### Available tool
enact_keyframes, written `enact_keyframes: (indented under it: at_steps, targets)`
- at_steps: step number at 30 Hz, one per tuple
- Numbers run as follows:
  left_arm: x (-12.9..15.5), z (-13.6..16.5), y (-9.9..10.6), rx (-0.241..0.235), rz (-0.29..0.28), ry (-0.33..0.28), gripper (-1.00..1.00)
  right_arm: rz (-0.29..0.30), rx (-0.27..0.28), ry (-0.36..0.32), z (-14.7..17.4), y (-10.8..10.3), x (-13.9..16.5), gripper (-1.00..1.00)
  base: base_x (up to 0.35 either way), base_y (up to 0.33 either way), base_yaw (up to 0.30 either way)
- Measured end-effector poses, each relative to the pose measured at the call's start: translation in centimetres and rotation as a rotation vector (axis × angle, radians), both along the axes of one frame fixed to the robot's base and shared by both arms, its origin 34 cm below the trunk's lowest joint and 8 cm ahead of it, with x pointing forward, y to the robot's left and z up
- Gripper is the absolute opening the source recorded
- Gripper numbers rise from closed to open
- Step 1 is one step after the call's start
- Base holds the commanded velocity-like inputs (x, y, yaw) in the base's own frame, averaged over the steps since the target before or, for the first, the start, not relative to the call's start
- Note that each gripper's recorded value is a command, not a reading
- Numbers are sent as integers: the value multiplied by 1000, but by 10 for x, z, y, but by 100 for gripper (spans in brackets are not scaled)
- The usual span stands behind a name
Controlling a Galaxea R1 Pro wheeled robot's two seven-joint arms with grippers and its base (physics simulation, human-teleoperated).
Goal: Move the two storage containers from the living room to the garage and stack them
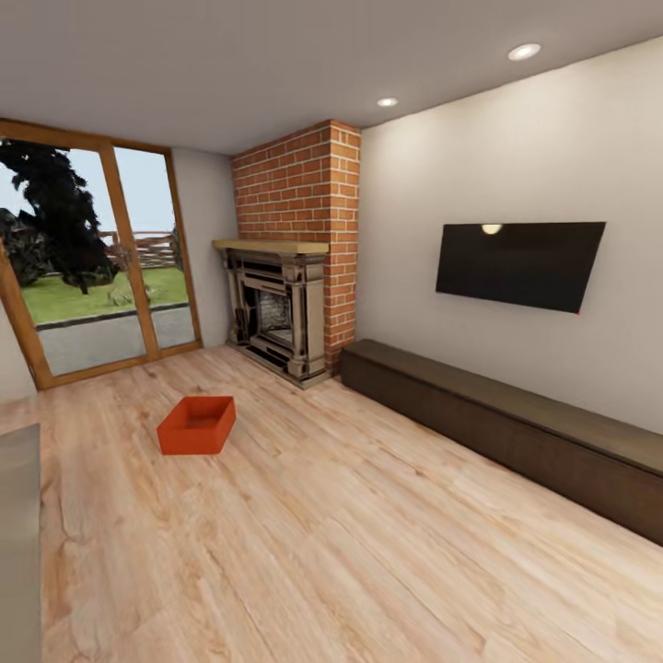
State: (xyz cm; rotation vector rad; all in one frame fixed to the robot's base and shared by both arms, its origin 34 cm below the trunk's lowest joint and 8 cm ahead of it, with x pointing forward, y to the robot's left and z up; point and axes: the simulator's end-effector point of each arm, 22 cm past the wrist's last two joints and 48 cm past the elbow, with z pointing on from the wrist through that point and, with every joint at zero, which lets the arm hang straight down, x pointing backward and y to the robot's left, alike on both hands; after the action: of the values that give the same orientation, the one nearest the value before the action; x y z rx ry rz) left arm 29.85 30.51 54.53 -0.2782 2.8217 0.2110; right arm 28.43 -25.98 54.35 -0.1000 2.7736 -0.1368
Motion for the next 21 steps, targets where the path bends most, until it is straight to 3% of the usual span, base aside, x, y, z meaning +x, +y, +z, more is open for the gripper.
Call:
enact_keyframes:
  at_steps: [21]
  targets:
    - [0, 0, 0, 0, 0, 0, 100, -4, -1, 0, 0, -1, 0, 100, 318, 0, 266]
